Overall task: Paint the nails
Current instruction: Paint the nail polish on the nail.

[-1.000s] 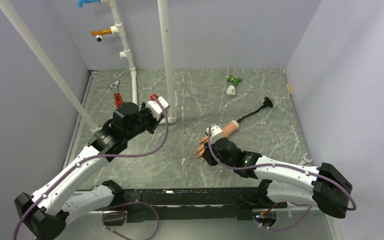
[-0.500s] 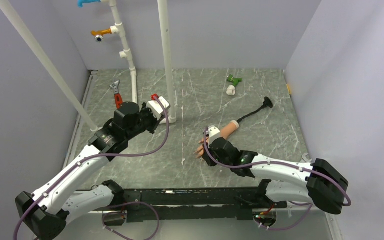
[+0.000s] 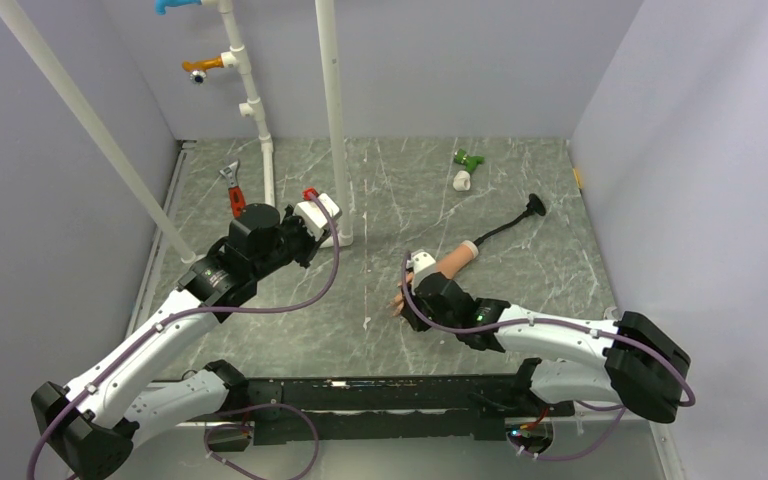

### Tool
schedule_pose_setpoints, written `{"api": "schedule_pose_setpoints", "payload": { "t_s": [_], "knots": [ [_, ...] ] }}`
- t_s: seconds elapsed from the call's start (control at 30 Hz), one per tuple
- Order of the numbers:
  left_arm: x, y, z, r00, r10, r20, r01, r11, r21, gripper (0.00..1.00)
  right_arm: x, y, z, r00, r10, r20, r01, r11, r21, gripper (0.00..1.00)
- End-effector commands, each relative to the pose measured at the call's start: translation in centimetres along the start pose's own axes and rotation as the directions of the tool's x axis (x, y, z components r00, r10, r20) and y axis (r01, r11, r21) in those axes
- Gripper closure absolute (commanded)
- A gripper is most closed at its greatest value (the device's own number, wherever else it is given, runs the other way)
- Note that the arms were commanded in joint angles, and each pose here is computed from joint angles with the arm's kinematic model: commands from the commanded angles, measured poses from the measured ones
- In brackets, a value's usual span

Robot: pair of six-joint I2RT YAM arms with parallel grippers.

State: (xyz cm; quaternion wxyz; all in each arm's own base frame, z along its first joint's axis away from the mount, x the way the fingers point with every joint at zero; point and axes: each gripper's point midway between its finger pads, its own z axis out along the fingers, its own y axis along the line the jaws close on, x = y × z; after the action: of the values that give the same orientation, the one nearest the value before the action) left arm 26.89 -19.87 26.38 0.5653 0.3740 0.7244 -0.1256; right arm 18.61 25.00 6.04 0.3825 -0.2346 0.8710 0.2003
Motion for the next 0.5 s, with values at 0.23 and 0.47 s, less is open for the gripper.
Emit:
{"api": "schedule_pose_setpoints", "payload": {
  "t_s": [0.23, 0.47],
  "knots": [
    [-2.49, 0.66, -0.47, 0.997, 0.020, 0.068, -0.019, 1.000, -0.022, 1.00, -3.05, 1.64, 0.19, 0.997, 0.005, 0.074, -0.001, 0.999, -0.049, 1.00],
    [-2.49, 0.73, -0.48, 0.997, 0.021, 0.068, -0.019, 0.999, -0.026, 1.00, -3.18, 1.88, 0.37, 0.997, 0.000, 0.073, 0.004, 0.998, -0.056, 1.00]
  ]
}}
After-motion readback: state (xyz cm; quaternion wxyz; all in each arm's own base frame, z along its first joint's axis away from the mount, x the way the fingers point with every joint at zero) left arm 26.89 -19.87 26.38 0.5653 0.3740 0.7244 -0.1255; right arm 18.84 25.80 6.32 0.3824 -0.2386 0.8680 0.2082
